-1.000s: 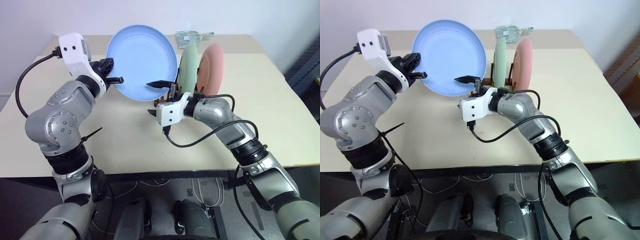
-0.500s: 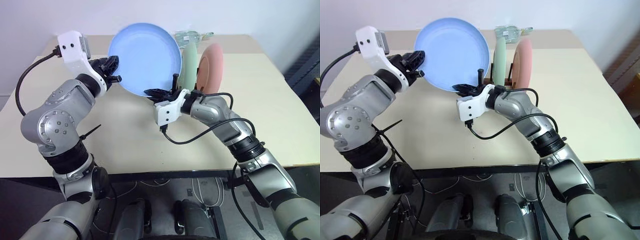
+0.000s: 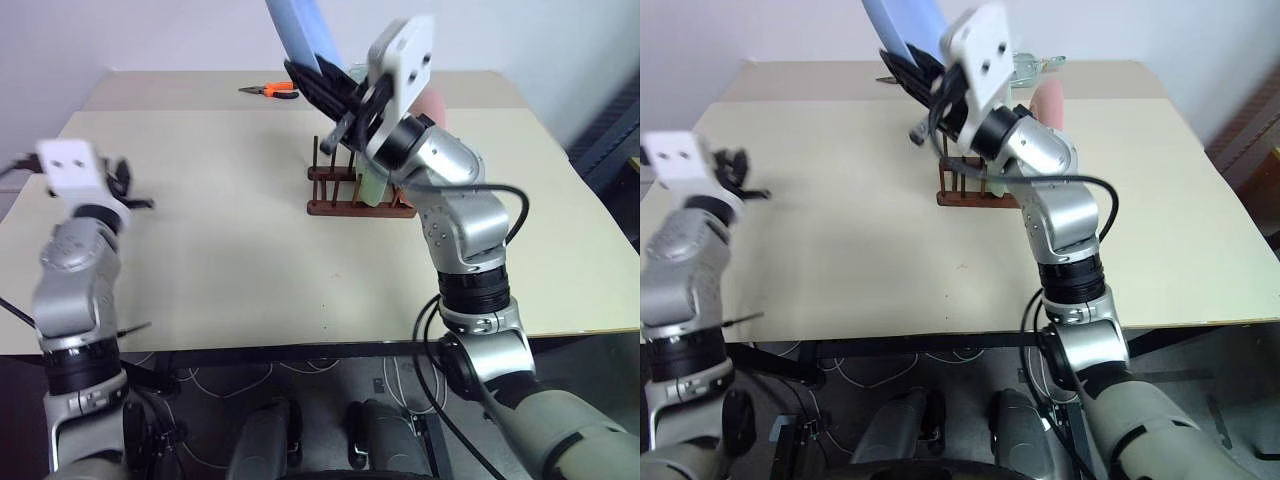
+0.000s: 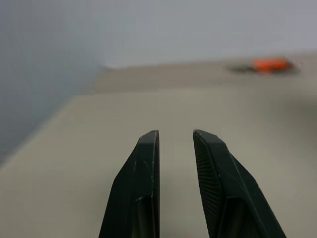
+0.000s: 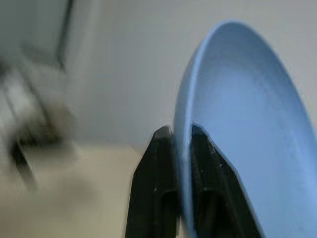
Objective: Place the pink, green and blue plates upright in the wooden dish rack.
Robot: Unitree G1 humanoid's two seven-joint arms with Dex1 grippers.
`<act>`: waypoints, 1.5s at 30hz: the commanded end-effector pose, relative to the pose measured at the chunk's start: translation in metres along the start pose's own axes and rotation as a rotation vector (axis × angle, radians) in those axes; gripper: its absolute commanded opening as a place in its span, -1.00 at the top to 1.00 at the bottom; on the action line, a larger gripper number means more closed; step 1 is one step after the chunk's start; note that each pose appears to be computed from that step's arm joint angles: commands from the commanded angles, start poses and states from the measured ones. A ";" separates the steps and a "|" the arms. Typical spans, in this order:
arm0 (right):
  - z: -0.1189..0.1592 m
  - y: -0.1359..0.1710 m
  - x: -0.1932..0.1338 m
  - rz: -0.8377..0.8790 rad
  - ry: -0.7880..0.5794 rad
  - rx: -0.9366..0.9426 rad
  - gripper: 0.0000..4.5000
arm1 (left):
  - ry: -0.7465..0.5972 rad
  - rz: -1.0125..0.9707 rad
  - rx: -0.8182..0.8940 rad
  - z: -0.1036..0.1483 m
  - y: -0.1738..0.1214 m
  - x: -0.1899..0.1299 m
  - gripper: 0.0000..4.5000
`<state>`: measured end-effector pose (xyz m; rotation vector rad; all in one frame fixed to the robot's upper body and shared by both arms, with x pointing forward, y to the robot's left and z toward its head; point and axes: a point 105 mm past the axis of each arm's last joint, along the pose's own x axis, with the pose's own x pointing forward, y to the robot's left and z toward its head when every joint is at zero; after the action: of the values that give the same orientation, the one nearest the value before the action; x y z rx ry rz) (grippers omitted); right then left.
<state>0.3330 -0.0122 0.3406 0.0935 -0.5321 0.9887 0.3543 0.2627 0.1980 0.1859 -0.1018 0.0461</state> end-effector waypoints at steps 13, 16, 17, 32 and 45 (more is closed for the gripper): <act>-0.015 -0.032 0.004 -0.291 0.092 0.575 1.00 | -0.009 -0.459 -0.021 -0.014 -0.092 -0.033 0.53; -0.023 -0.041 0.004 -0.335 0.109 0.631 1.00 | -0.006 -0.462 -0.024 -0.015 -0.093 -0.034 0.53; -0.026 -0.044 0.005 -0.349 0.118 0.662 1.00 | -0.006 -0.467 -0.028 -0.015 -0.094 -0.035 0.53; -0.001 -0.050 0.016 -0.341 0.075 0.562 1.00 | -0.001 -0.479 -0.036 -0.017 -0.101 -0.038 0.53; -0.026 -0.049 0.016 -0.401 0.104 0.722 1.00 | -0.001 -0.492 -0.039 -0.016 -0.104 -0.036 0.53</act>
<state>0.3908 -0.0178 0.3288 0.7341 -0.0154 0.7395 0.3275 0.1667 0.1482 0.1552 -0.0111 -0.4342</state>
